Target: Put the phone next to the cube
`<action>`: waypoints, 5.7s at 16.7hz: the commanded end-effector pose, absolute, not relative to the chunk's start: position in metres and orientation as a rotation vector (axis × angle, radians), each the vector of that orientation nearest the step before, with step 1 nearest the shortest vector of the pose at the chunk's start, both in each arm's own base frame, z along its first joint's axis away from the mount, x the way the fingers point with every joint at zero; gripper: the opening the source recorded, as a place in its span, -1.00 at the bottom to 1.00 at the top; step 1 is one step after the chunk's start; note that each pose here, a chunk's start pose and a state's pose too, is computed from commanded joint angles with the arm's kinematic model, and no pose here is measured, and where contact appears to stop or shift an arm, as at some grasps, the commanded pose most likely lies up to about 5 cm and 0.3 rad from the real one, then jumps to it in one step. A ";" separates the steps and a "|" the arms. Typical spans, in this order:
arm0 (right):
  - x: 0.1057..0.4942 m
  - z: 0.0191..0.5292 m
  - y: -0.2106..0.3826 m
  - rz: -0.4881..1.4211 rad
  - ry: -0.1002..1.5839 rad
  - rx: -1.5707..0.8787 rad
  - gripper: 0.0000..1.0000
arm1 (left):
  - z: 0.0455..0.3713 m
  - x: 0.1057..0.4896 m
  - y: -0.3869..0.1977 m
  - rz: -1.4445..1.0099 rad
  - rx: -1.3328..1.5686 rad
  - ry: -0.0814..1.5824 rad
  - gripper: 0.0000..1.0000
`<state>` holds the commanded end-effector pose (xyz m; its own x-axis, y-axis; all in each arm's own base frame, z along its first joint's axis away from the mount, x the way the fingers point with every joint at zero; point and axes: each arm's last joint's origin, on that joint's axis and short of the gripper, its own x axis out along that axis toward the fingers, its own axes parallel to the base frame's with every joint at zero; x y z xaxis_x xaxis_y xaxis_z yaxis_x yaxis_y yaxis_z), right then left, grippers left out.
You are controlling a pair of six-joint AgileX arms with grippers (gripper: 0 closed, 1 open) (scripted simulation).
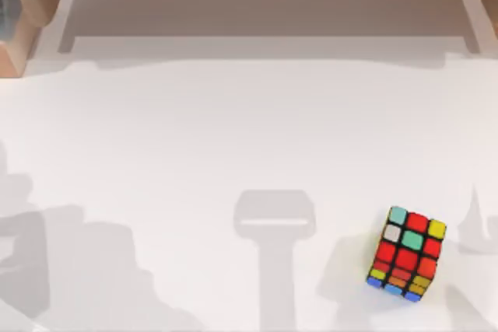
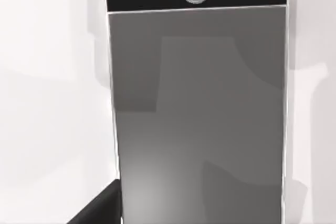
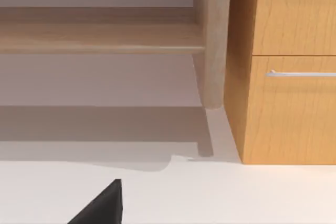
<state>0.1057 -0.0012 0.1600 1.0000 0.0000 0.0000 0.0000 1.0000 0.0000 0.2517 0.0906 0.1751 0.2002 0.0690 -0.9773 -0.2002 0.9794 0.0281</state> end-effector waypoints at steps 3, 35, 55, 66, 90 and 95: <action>0.106 0.160 -0.001 0.000 0.000 0.000 1.00 | 0.157 0.269 0.109 0.188 -0.161 1.498 1.00; 0.106 0.160 -0.001 0.000 0.000 0.000 1.00 | 0.108 0.276 0.119 0.186 -0.186 1.563 -0.96; 0.106 0.160 -0.001 0.000 0.000 0.000 1.00 | 0.132 0.277 0.119 0.184 -0.183 1.552 -1.00; 0.106 0.160 -0.001 0.000 0.000 0.000 1.00 | 0.246 0.357 0.038 0.124 -0.122 1.179 -1.00; 0.106 0.160 -0.001 0.000 0.000 0.000 1.00 | 0.193 0.248 -0.308 -0.019 0.014 1.560 -1.00; 0.106 0.160 -0.001 0.000 0.000 0.000 1.00 | 0.191 0.246 -0.309 -0.017 0.018 1.563 -1.00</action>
<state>0.1057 -0.0012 0.1600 1.0000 0.0000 0.0000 0.0000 1.0000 0.0000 0.2462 -0.3091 0.1915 0.0075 0.0010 -1.0000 0.0223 0.9998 0.0011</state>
